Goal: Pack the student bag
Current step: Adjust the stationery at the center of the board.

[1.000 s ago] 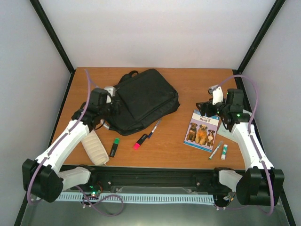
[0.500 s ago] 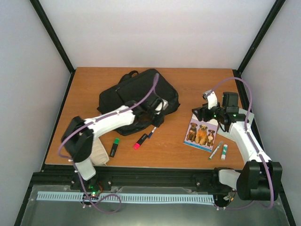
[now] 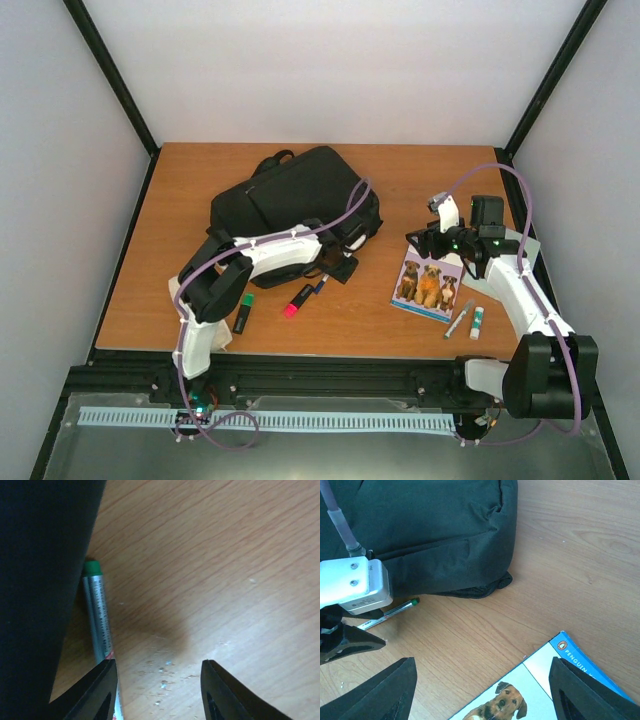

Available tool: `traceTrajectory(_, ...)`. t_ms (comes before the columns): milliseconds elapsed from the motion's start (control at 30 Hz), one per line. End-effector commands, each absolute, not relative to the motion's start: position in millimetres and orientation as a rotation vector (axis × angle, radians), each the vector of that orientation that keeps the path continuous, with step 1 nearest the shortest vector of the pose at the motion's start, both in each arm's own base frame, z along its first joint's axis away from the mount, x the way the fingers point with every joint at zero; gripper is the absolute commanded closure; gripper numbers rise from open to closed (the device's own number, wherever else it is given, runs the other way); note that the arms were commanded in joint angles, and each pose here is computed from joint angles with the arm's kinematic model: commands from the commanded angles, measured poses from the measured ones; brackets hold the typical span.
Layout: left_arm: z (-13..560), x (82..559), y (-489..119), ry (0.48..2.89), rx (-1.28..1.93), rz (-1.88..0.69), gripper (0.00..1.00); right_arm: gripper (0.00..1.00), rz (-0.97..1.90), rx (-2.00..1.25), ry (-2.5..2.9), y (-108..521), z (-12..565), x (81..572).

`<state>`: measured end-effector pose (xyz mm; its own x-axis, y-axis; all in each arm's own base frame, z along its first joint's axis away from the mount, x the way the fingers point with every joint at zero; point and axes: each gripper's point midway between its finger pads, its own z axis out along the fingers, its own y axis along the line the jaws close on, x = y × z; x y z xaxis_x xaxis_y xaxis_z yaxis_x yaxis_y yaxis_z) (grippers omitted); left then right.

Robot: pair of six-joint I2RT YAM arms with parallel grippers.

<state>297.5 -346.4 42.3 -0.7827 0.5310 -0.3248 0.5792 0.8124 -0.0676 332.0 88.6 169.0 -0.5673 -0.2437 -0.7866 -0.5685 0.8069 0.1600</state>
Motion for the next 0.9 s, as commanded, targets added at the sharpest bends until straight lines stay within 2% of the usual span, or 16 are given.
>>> traceTrajectory(0, 48, 310, -342, 2.669, 0.82, -0.112, 0.51, 0.26, 0.527, -0.634, 2.15, 95, 170, 333)
traceTrajectory(267, 33, 319, -322, 2.658, 0.776, 0.05, 0.52, 0.26, 0.543, -0.638, 2.158, 96, 167, 332)
traceTrajectory(400, 18, 313, -319, 2.694, 0.79, 0.058, 0.6, 0.26, 0.545, -0.639, 2.159, 96, 167, 332)
traceTrajectory(567, 11, 302, -311, 2.729, 0.784, 0.056, 0.79, 0.26, 0.547, -0.642, 2.152, 97, 169, 331)
traceTrajectory(867, 8, 273, -268, 2.783, 0.712, 0.134, 0.94, 0.28, 0.565, -0.65, 2.146, 99, 170, 329)
